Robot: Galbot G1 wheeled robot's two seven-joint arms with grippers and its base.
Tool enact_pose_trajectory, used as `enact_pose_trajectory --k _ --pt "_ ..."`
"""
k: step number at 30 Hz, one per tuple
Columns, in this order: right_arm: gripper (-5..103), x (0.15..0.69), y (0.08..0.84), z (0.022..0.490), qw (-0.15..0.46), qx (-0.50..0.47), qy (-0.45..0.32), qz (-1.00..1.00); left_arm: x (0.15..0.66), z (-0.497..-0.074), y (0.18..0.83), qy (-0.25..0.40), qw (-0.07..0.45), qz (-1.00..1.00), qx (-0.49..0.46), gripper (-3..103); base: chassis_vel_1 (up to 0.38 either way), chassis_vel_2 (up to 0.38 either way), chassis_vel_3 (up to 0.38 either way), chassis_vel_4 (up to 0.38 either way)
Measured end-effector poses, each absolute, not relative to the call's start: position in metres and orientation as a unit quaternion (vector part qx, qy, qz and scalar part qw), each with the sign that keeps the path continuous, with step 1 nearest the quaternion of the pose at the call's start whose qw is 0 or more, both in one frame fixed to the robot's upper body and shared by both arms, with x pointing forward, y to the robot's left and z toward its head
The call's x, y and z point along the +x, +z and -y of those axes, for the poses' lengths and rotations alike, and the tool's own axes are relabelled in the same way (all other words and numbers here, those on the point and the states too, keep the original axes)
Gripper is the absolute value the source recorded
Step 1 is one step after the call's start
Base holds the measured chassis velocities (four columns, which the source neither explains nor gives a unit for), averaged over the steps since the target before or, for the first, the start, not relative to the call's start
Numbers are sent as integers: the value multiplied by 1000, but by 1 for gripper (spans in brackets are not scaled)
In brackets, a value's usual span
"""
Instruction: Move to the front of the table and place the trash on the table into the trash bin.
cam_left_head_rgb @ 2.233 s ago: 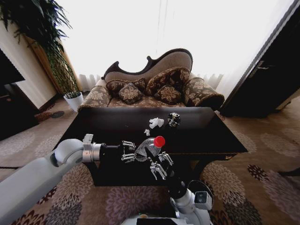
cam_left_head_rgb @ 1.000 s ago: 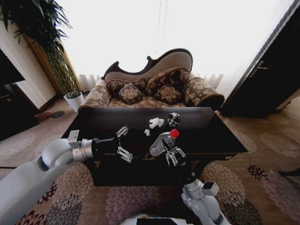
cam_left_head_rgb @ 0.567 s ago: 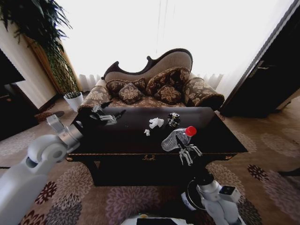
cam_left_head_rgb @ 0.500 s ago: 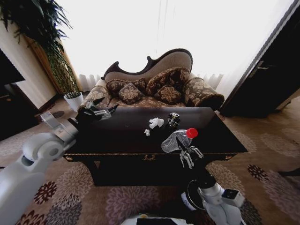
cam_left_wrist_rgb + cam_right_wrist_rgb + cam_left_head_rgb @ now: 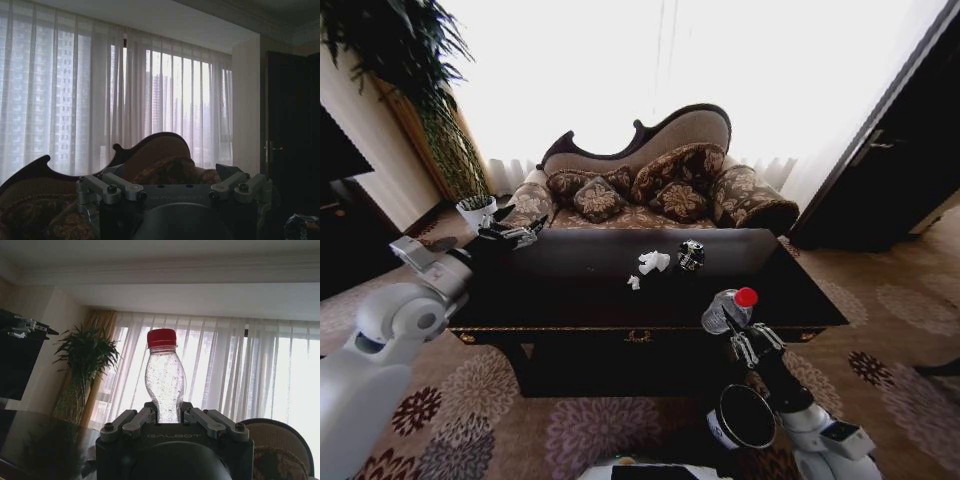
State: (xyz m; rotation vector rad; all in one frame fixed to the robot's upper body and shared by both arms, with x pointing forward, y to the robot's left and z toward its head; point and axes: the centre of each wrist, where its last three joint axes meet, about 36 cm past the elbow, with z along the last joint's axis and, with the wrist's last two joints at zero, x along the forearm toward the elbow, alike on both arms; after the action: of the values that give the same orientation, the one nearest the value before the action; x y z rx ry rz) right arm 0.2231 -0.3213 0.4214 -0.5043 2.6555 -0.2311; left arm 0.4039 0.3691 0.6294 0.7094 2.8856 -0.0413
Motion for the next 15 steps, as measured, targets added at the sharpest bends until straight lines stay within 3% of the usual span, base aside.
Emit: enact_pose_trajectory --k 12,15 --pt "20 210 399 340 129 -129 -114 -977 408 -371 619 -18 79 -970 231 100 0 0 0 0" --pt "20 206 376 353 81 -106 -134 -982 409 -371 617 -17 78 -970 230 100 0 0 0 0"
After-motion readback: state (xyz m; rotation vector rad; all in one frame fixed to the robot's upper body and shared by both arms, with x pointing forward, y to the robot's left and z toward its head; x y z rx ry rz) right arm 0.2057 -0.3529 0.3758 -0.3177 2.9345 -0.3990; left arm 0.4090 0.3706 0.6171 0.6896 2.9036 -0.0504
